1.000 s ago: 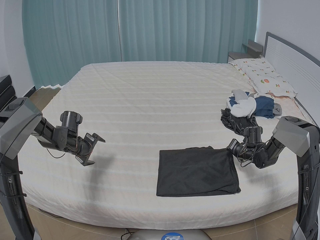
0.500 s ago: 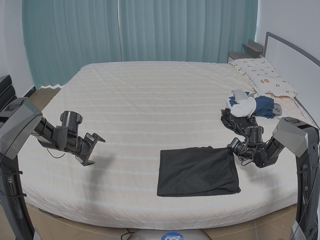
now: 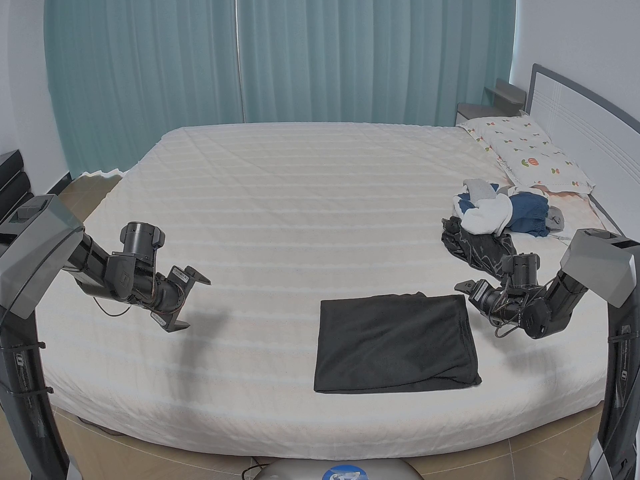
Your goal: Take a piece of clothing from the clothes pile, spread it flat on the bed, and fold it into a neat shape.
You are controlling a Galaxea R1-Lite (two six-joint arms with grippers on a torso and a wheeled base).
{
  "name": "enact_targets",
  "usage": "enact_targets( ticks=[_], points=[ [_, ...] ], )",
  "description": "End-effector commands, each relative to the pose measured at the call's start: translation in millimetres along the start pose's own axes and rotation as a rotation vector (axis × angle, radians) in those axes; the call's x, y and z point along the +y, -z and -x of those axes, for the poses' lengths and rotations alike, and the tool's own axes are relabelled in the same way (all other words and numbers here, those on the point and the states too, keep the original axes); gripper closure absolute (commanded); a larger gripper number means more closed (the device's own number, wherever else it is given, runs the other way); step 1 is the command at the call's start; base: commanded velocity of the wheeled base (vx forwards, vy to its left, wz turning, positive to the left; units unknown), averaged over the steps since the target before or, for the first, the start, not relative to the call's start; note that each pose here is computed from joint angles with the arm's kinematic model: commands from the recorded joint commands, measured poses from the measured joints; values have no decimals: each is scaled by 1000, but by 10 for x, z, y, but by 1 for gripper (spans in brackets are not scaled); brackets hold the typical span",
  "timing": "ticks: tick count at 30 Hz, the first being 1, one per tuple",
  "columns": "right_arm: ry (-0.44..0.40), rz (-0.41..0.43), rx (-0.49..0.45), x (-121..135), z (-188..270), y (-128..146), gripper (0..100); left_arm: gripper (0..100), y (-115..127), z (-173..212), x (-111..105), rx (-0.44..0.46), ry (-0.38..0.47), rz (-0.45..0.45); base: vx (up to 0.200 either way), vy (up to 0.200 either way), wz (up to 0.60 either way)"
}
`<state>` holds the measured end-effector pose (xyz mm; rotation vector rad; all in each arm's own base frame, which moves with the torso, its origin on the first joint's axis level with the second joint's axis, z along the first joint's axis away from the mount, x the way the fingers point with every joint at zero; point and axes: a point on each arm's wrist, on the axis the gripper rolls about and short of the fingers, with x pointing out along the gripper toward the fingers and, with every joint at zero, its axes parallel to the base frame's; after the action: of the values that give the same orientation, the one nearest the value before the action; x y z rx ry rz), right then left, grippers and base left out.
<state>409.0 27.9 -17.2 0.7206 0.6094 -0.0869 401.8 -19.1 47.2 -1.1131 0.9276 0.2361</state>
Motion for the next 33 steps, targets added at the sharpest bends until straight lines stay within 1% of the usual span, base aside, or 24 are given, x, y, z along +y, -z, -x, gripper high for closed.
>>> enact_targets(
  ticks=[1, 3, 4, 9, 14, 20, 27, 33],
  points=[
    [3, 61, 24, 125, 271, 111, 0, 0, 1, -5, 4, 1, -2, 0, 0, 0, 0],
    [21, 78, 25, 123, 282, 159, 0, 0, 1, 0, 0, 0, 0, 0, 0, 0, 0],
    [42, 112, 25, 131, 270, 241, 0, 0, 1, 0, 0, 0, 0, 0, 0, 0, 0],
    [74, 190, 28, 109, 242, 381, 0, 0, 6, -7, 1, 2, -1, -1, 0, 0, 0],
    [115, 232, 31, 49, 204, 445, 0, 0, 1, 0, 0, 0, 0, 0, 0, 0, 0],
    [169, 228, 17, -81, 151, 426, 0, 0, 6, -7, 1, 2, -1, -1, 0, 0, 0],
    [184, 186, -11, -158, 229, 280, 0, 0, 1, 0, 0, 0, 0, 0, 0, 0, 0],
    [216, 185, 7, -282, 314, 268, 0, 0, 1, 0, 0, 0, 0, 0, 0, 0, 0]
  ],
)
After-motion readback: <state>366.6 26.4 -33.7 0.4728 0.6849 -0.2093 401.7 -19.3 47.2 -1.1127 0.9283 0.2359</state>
